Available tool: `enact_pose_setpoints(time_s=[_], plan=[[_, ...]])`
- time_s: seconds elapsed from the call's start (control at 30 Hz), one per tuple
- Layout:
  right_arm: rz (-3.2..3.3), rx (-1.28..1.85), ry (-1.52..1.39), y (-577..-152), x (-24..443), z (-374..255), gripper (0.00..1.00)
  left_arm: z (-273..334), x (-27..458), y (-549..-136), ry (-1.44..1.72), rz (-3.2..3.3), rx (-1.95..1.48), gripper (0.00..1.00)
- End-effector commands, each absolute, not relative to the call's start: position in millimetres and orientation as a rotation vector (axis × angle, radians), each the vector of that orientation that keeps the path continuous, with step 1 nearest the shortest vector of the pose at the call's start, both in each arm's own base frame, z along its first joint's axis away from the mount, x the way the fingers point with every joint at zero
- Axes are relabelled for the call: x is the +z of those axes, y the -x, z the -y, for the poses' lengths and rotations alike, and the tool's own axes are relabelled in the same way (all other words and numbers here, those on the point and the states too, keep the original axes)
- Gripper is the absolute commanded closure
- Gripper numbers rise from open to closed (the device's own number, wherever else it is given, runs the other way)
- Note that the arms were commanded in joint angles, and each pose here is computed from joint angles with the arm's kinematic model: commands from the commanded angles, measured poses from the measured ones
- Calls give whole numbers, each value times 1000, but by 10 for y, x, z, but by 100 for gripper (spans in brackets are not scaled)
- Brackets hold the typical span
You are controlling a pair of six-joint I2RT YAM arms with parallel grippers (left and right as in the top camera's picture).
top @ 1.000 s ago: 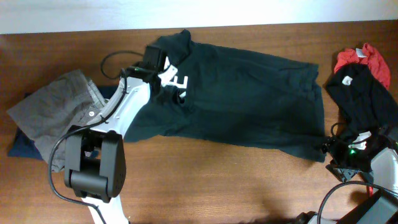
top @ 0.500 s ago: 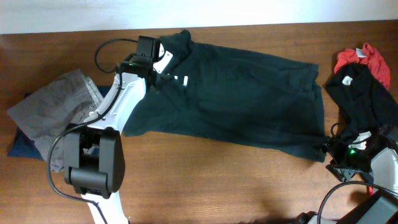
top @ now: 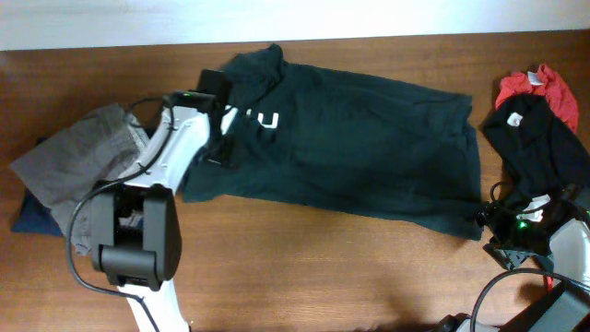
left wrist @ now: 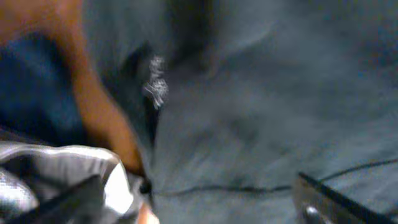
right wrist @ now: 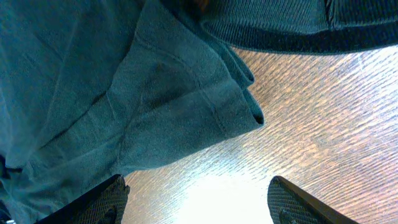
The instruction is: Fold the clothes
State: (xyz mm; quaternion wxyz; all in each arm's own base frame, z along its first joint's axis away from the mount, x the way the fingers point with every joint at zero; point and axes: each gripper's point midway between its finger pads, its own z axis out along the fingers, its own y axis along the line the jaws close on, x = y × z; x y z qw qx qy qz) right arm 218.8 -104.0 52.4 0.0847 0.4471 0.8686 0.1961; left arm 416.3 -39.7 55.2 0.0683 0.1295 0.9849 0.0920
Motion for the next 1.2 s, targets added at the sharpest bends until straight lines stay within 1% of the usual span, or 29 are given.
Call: enact_pose_setpoints(time_s=[0.0,0.03,0.1,0.27,0.5,0.6,0.63,0.67,0.8,0.83,0.93,1.07,1.17], plan=[[-2612,562,-1309,-2180,495,1039,24,234,486,-4161,-167,-3004,181,30],[-2611,562,-1308,-2183,495,1041,23,192,455,-4158,-146,-3009,164,41],[-2611,562,-1308,-2183,495,1041,23,190,376,-4145,-122,-3017,86,50],[-2611,562,-1309,-2182,495,1040,23,429,255,-4103,-290,-3011,-204,52],[-2612,563,-1310,-2179,495,1037,23,401,79,-4135,-361,-3017,-189,54],[-2615,566,-1312,-2172,494,1031,23,388,-14,-4109,-356,-3041,-194,67],[-2617,567,-1314,-2167,494,1026,24,382,-17,-4109,-354,-3042,-194,75],[-2618,568,-1315,-2164,494,1024,24,373,-15,-4111,-350,-3042,-194,78],[-2618,567,-1315,-2164,493,1025,24,307,76,-4169,-322,-3017,-193,78],[-2616,566,-1313,-2170,494,1029,23,296,88,-4173,-318,-3016,-193,81],[-2617,538,-1312,-2168,484,1063,23,256,91,-4162,-304,-3022,-193,99],[-2607,540,-1336,-2169,484,1067,23,183,91,-4169,-281,-3024,-181,100],[-2587,583,-1354,-2194,503,1030,29,107,94,-4205,-238,-3014,-171,100]])
